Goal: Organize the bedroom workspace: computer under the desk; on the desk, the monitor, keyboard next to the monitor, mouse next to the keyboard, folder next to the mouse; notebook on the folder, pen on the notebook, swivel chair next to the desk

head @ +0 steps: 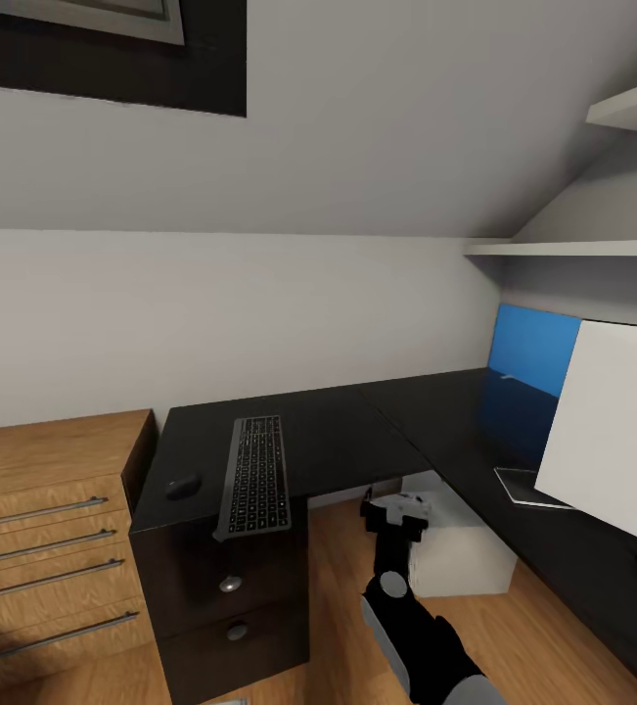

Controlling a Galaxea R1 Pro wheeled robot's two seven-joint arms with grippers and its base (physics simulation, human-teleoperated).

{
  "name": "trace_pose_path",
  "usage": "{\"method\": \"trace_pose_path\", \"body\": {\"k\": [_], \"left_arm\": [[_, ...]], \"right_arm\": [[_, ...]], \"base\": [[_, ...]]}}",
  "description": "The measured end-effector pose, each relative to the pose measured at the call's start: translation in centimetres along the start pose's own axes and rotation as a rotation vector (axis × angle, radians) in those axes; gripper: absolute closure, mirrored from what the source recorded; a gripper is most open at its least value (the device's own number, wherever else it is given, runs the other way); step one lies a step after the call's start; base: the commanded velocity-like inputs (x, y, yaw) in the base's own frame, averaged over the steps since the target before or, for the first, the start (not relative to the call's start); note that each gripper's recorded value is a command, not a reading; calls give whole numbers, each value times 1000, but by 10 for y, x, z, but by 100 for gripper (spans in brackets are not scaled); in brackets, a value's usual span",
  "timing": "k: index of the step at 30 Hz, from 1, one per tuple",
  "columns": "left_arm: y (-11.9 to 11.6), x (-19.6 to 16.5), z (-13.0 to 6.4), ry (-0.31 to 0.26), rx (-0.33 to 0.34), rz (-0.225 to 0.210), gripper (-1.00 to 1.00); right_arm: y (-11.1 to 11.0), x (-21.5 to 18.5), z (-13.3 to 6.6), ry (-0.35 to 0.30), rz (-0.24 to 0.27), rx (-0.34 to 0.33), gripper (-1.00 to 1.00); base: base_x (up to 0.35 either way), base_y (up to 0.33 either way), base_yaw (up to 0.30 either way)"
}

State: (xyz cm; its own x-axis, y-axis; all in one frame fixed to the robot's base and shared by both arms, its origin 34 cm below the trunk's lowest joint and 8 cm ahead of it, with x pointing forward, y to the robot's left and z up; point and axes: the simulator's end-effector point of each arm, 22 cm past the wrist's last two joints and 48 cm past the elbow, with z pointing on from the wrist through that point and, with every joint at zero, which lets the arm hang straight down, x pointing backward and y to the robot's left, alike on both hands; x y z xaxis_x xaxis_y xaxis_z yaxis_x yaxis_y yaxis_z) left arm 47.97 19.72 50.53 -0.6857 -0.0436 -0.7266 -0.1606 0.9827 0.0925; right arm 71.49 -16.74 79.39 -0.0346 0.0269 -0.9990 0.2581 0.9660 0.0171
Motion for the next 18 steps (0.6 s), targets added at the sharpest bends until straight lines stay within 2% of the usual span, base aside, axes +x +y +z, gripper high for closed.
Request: {"method": "trace_pose_path", "body": {"k": [1, 4, 6, 9, 12, 18], "left_arm": [[0, 0, 0, 0, 0, 0, -100], [0, 0, 0, 0, 0, 0, -100], [0, 0, 0, 0, 0, 0, -100], [0, 0, 0, 0, 0, 0, -100], [0, 0, 0, 0, 0, 0, -100], [0, 0, 0, 0, 0, 0, -100]], "right_arm": [[2, 4, 0, 50, -38, -2, -100], [0, 1, 1, 133, -93, 14, -100], [-3, -7, 1, 156, -97, 30, -100], [-7, -21, 0, 170, -70, 53, -100], [-12, -29, -6, 190, -15, 74, -100], [-15, -37, -20, 192, 52, 80, -100]], "base": [[0, 0, 0], [0, 0, 0], [0, 0, 0], [0, 0, 0], [0, 0, 0], [0, 0, 0]]}}
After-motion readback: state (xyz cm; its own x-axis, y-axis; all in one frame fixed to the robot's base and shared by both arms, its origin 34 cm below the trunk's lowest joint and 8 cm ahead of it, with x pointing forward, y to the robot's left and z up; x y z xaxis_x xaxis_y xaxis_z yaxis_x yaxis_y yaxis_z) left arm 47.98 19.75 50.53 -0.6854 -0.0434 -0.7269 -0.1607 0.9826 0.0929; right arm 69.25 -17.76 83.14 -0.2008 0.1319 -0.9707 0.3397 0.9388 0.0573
